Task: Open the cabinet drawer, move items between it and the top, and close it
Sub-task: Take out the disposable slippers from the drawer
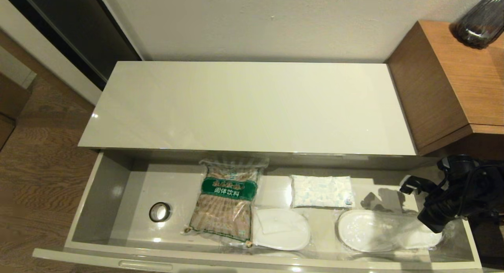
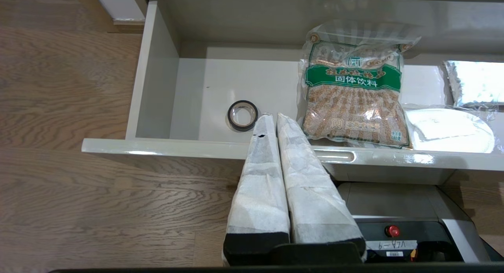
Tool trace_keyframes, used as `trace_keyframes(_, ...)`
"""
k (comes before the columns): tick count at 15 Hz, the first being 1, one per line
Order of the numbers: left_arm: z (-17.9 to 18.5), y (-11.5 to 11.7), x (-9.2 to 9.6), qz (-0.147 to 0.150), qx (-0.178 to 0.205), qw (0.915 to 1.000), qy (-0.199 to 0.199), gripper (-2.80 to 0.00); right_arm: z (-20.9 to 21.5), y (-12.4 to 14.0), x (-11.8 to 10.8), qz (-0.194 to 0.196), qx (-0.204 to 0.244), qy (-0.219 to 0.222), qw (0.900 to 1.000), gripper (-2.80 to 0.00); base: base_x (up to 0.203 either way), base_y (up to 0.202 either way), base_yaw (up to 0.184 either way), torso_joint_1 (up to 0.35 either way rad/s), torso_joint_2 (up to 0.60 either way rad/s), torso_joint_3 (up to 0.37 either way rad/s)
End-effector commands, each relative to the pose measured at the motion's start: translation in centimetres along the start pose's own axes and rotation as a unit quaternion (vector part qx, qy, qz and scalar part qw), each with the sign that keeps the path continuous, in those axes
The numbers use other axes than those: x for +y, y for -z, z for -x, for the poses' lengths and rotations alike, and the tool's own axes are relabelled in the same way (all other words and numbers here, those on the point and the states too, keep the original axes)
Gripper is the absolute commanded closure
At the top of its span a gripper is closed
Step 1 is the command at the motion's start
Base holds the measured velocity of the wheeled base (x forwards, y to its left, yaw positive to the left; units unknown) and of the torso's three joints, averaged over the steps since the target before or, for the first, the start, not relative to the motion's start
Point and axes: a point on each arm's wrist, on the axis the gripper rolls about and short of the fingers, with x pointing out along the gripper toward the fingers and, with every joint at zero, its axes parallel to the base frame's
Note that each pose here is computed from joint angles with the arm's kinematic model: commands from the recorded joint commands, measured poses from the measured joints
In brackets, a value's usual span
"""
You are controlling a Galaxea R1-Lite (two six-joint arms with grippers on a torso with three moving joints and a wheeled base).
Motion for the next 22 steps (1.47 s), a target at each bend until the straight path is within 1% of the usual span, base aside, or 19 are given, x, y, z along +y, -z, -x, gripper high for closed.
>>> trace_keyframes(1, 0.0, 0.0, 0.0, 0.000, 0.000, 1.0000, 0.000, 0.00, 1.0, -0.4, -0.3, 0.004, -0.010, 0.013, 1.000, 0.00, 0.000, 0.000, 0.000, 0.000, 0.00, 0.000)
trace_keyframes(4, 0.0, 0.0, 0.0, 0.000, 0.000, 1.0000, 0.000, 0.00, 2.2, -0.7, -0.3, 0.006, -0.013, 0.014, 1.000, 0.00, 0.000, 0.000, 0.000, 0.000, 0.00, 0.000)
trace_keyframes(8, 0.0, 0.0, 0.0, 0.000, 0.000, 1.0000, 0.000, 0.00, 3.7, -1.3, 0.2, 0.015, -0.019, 0.013, 1.000, 0.00, 0.000, 0.000, 0.000, 0.000, 0.00, 0.000)
trace_keyframes(14, 0.0, 0.0, 0.0, 0.000, 0.000, 1.0000, 0.000, 0.00, 7.2, -3.7, 0.3, 0.037, -0.048, 0.030, 0.998, 0.00, 0.000, 0.000, 0.000, 0.000, 0.00, 0.000)
trace_keyframes(18, 0.0, 0.0, 0.0, 0.000, 0.000, 1.0000, 0.000, 0.00, 9.0, -3.8, 0.6, 0.040, -0.053, 0.034, 0.997, 0.00, 0.000, 0.000, 0.000, 0.000, 0.00, 0.000)
trace_keyframes(22, 0.0, 0.0, 0.0, 0.000, 0.000, 1.0000, 0.000, 0.00, 10.3, -3.0, 1.5, 0.039, -0.047, 0.028, 0.998, 0.00, 0.000, 0.000, 0.000, 0.000, 0.00, 0.000)
